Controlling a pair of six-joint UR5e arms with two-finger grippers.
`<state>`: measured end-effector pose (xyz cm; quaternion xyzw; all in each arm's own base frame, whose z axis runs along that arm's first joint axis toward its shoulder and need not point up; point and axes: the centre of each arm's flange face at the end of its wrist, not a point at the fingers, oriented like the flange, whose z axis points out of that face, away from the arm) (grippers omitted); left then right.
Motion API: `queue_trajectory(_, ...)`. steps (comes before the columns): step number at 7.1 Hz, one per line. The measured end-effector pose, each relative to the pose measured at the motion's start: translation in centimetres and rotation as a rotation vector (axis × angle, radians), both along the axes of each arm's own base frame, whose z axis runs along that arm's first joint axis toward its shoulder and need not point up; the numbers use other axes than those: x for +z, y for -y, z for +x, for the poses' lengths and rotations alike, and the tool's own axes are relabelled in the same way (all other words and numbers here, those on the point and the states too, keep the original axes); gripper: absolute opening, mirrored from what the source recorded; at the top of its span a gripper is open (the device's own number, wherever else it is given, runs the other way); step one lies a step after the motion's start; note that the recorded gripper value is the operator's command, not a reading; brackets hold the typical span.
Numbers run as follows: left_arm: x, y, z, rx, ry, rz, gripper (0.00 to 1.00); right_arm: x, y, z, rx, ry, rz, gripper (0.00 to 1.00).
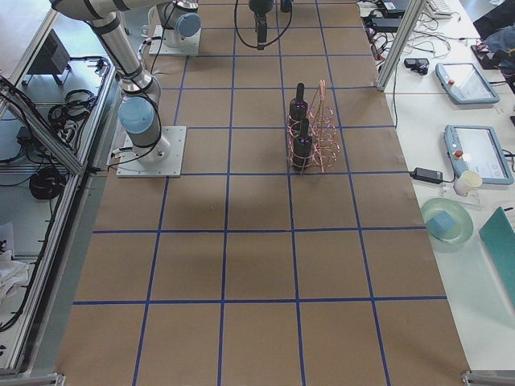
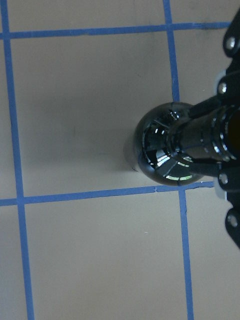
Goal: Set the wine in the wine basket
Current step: 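Close the left gripper on the bottle and lift it off the table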
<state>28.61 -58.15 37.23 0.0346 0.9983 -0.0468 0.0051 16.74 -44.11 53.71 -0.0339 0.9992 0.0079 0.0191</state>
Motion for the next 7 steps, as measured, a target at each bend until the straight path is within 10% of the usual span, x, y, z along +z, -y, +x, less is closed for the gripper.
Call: queue_trajectory(7,5.5,-1.5,-10.5,0.067,-0.032,0.069,0.0,0.0,0.0,-0.1,0.002,-0.003,0.001,1.0)
